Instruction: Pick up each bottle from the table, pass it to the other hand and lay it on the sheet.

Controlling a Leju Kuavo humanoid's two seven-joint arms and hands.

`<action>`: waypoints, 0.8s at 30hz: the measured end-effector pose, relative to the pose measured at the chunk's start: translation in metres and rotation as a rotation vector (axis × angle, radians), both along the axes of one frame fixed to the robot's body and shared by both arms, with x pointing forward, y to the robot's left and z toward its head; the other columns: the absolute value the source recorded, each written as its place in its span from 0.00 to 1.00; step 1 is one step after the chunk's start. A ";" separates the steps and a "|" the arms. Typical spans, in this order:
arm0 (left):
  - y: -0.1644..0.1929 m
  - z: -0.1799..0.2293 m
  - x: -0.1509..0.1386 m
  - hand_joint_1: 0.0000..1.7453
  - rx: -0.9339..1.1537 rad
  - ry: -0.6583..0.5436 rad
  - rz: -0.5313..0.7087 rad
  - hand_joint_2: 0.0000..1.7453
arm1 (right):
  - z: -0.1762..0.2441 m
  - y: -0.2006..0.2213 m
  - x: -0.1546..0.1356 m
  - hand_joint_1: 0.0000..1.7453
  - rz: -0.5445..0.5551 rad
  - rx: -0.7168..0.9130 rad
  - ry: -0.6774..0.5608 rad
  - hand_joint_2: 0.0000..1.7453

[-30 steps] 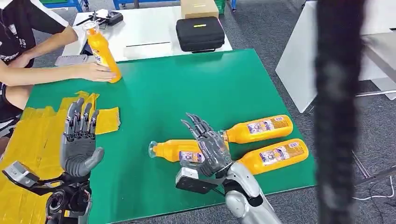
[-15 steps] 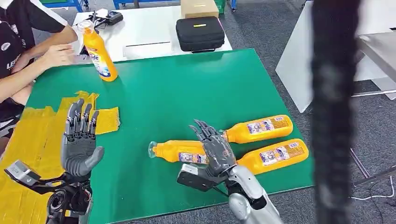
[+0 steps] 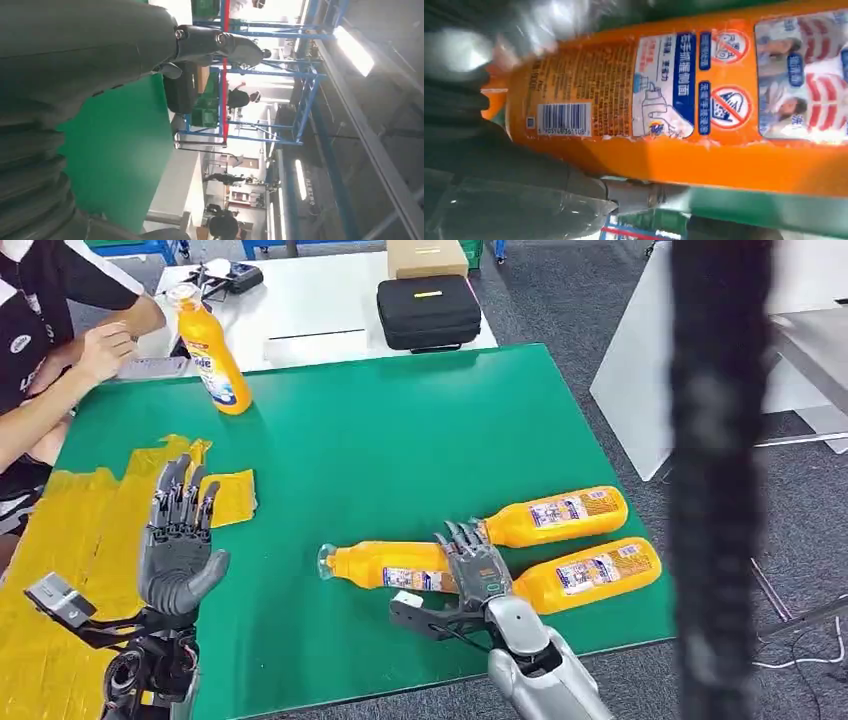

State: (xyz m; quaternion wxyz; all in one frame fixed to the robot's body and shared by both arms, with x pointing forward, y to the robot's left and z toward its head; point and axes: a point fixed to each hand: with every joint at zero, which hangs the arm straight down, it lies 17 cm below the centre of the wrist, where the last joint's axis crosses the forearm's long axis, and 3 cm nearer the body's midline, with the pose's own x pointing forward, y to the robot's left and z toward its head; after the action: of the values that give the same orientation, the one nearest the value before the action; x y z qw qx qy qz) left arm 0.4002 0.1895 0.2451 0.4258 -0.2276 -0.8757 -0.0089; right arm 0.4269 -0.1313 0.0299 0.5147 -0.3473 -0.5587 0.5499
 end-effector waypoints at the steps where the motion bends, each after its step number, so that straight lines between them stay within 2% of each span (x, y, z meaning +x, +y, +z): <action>1: 0.000 -0.001 0.000 0.00 0.000 0.004 -0.001 1.00 | -0.003 -0.001 0.002 0.00 -0.003 -0.011 0.006 1.00; 5: -0.003 -0.005 0.003 0.00 -0.002 0.024 -0.007 1.00 | -0.012 -0.004 0.014 0.04 -0.007 -0.057 0.032 1.00; 6: -0.005 -0.006 0.003 0.00 -0.002 0.027 -0.009 1.00 | -0.014 -0.004 0.017 0.21 -0.010 -0.068 0.036 1.00; 7: -0.005 -0.006 0.004 0.00 -0.002 0.028 -0.011 1.00 | -0.014 -0.005 0.021 0.64 -0.014 -0.075 0.036 1.00; 8: -0.006 -0.006 0.005 0.00 -0.003 0.029 -0.011 1.00 | -0.017 -0.006 0.024 0.77 -0.019 -0.084 0.041 1.00; 11: -0.007 -0.006 0.006 0.00 -0.004 0.032 -0.013 1.00 | -0.020 -0.006 0.030 0.80 -0.026 -0.093 0.045 1.00; 12: -0.008 -0.006 0.006 0.00 -0.005 0.032 -0.014 1.00 | -0.020 -0.006 0.031 0.93 -0.026 -0.098 0.045 1.00; 13: -0.008 -0.006 0.006 0.00 -0.006 0.033 -0.014 1.00 | -0.022 -0.005 0.032 0.95 -0.027 -0.098 0.050 1.00; 15: -0.008 -0.006 0.006 0.00 -0.006 0.034 -0.015 1.00 | -0.027 -0.006 0.030 0.93 -0.028 -0.102 0.063 1.00; 17: -0.009 -0.007 0.007 0.00 -0.006 0.036 -0.015 1.00 | -0.030 -0.006 0.030 0.98 -0.026 -0.106 0.066 1.00; 24: -0.009 -0.007 0.007 0.00 -0.009 0.041 -0.016 1.00 | -0.029 -0.004 0.032 0.98 -0.015 -0.109 0.048 1.00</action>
State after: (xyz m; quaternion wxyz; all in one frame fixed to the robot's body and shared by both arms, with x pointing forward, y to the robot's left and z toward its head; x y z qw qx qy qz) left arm 0.4073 0.1804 0.2379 0.4426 -0.2369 -0.8648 -0.0036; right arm 0.4588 -0.1353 0.0012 0.5122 -0.3656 -0.5129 0.5838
